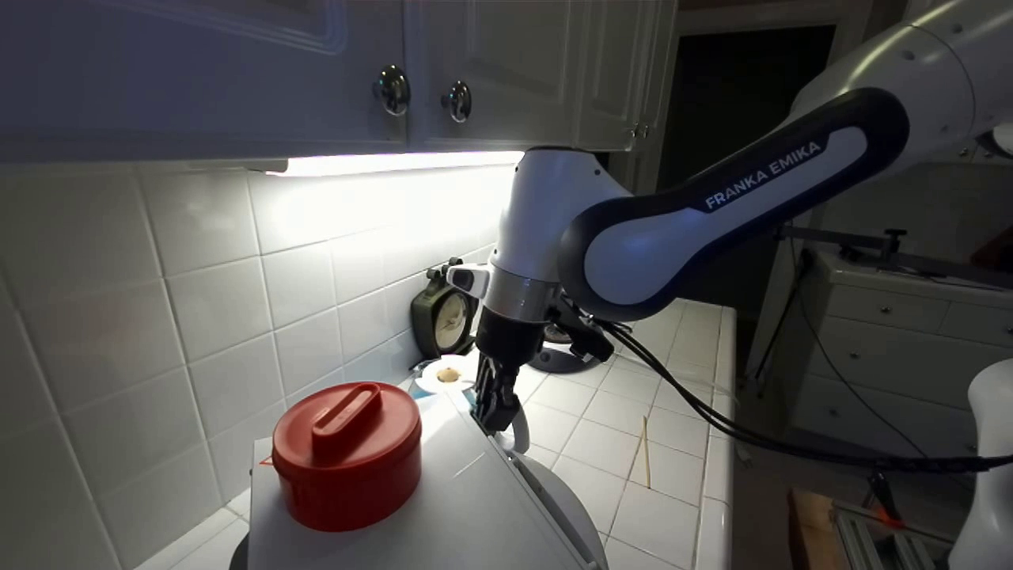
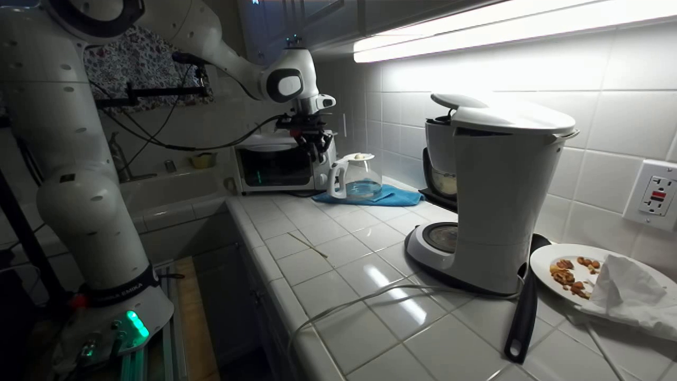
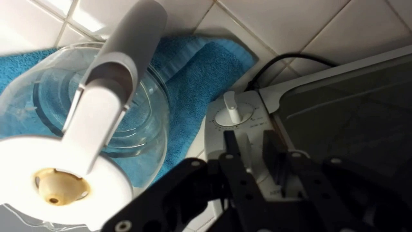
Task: Turn the top switch on the oven grill to the left then to the right
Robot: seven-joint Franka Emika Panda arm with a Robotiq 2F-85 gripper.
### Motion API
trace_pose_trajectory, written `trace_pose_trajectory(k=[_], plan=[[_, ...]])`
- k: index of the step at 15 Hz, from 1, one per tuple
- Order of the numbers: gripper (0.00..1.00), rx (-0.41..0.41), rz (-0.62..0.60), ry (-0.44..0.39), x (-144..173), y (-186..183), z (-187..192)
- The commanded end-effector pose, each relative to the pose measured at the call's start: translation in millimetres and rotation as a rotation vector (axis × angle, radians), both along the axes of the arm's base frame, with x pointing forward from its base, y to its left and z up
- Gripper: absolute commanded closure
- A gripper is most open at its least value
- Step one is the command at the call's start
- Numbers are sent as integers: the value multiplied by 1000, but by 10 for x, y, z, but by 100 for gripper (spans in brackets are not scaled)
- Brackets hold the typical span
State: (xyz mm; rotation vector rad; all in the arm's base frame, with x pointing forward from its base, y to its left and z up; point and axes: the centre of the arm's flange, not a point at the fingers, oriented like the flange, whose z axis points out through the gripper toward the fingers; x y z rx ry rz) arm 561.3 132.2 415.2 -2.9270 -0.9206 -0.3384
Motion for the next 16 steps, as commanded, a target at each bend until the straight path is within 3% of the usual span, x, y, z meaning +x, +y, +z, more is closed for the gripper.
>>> trace_pose_trajectory(k=[1, 16], plan=[[96, 44, 15, -20, 8, -68, 9], [93, 250, -30, 146, 35, -362, -28]])
